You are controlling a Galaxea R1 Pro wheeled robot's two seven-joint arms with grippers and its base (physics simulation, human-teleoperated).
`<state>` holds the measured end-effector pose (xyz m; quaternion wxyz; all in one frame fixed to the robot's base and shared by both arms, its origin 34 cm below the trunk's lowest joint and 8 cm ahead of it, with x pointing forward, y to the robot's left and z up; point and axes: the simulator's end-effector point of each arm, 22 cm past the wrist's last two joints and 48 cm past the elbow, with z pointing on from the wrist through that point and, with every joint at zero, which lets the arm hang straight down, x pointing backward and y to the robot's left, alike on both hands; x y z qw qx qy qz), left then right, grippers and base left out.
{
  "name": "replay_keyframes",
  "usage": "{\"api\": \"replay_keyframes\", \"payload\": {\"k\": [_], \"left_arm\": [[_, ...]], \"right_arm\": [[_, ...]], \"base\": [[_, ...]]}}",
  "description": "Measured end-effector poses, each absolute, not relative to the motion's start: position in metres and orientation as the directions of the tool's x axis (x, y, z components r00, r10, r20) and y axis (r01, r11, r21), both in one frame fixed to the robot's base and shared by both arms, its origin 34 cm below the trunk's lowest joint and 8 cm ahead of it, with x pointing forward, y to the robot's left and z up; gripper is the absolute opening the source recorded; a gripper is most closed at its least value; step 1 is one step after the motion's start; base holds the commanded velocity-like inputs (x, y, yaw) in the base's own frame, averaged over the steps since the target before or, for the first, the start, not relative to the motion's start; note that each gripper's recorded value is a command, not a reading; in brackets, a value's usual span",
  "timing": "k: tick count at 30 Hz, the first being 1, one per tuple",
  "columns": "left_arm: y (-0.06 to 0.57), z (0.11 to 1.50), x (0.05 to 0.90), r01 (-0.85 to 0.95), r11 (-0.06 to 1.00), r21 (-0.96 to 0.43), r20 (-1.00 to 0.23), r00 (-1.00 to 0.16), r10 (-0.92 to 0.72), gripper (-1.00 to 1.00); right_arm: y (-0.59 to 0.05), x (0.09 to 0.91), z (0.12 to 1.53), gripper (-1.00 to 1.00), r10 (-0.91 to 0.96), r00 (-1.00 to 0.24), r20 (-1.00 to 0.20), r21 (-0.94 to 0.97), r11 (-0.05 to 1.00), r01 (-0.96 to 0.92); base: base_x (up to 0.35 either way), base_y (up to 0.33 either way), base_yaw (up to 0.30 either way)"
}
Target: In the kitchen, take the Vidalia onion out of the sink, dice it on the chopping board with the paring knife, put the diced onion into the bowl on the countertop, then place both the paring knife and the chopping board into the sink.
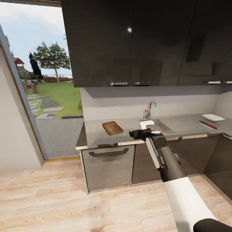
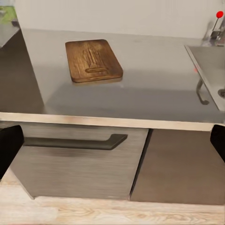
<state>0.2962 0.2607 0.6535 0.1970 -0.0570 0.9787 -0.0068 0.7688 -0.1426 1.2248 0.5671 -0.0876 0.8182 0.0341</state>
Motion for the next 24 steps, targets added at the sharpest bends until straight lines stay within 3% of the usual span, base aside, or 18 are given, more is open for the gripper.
{"api": "replay_keyframes", "payload": {"k": [15,24], "left_arm": [[0.261,0.647,0.279,-0.116,0.993,-0.030,-0.388,-0.914,-0.119,1.00],[0.262,0.647,0.277,-0.119,0.993,-0.028,-0.402,-0.908,-0.120,1.00]], "right_arm": [[-0.143,0.767,1.246,1.00,-0.095,-0.293,-0.951,-0.042,0.983,-0.180],[-0.143,0.767,1.247,1.00,-0.095,-0.292,-0.952,-0.043,0.983,-0.178]], "base": [[0.000,0.003,0.000],[0.000,0.217,0.000]]}}
